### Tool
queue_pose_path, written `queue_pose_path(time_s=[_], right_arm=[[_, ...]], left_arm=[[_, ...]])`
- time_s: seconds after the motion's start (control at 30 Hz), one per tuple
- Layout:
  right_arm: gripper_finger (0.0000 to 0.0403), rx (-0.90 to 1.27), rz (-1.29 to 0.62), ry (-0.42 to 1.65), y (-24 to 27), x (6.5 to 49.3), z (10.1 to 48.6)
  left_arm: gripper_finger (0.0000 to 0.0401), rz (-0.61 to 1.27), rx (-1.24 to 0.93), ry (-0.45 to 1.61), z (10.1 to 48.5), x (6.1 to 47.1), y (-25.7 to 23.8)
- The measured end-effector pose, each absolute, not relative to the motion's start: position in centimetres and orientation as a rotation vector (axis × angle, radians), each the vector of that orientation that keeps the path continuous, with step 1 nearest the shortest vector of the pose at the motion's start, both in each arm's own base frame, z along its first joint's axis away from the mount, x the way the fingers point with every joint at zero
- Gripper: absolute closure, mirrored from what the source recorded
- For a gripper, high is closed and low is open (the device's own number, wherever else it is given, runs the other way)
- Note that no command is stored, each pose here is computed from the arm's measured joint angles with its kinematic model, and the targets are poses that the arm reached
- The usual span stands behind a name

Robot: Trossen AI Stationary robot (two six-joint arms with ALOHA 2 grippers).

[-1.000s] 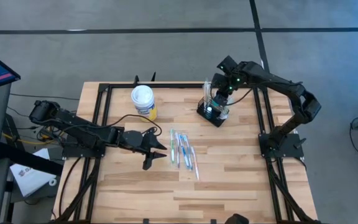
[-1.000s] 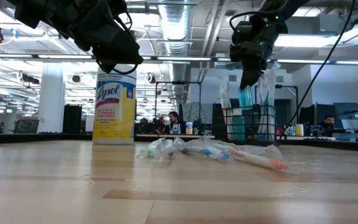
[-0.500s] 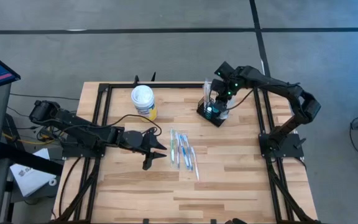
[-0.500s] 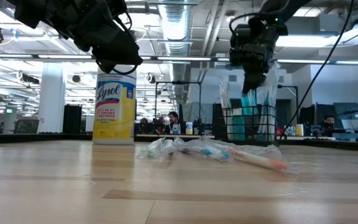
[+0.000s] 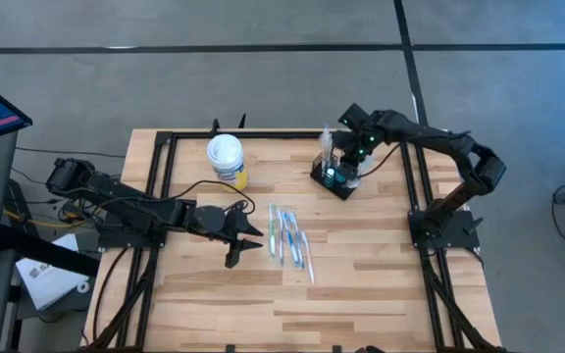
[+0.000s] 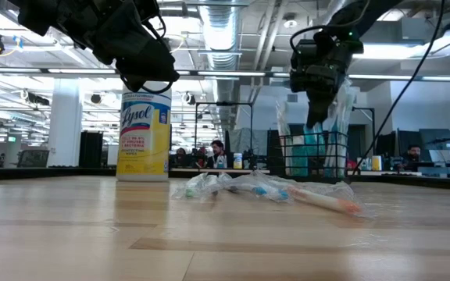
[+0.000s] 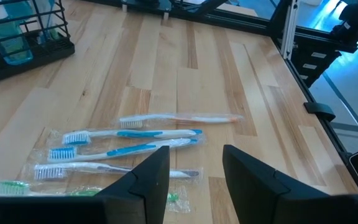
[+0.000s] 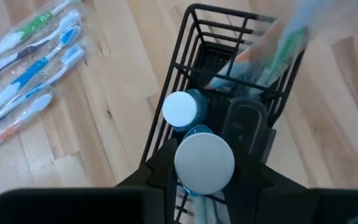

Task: Pick & Place toothbrushing station
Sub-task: Put the blue mouthwash into the black wire organizer

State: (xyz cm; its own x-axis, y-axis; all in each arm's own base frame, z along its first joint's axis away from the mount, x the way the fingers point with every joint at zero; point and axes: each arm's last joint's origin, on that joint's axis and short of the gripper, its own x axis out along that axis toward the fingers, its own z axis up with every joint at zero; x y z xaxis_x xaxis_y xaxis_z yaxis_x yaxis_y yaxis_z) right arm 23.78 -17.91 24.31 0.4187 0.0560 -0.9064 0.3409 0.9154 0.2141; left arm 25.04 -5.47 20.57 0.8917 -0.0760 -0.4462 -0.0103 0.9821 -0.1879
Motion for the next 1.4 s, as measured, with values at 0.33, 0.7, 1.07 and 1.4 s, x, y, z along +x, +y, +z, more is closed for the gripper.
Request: queue_pose_path(time_s=[0.33,0.7,1.07,1.4], right_arm=[[0.0319,0.401,-0.178,1.128,-17.7,23.7,22.9],[0.0319,0.376,-0.16,1.111,-17.1,24.4,22.9],[0.0319,0.38,-0.162,1.12,-17.3,24.7,22.4],[0.0319,0.389,-0.166,1.125,-17.4,24.7,22.2]], left_arm=[[0.0257,-0.034,-0.188,0.469,20.6,25.0,-5.5],[0.0257,-0.034,-0.188,0.468,20.6,25.0,-5.5],[0.0257,-0.033,-0.188,0.469,20.6,25.0,-5.5],[0.0257,-0.034,-0.188,0.469,20.6,25.0,-5.5]])
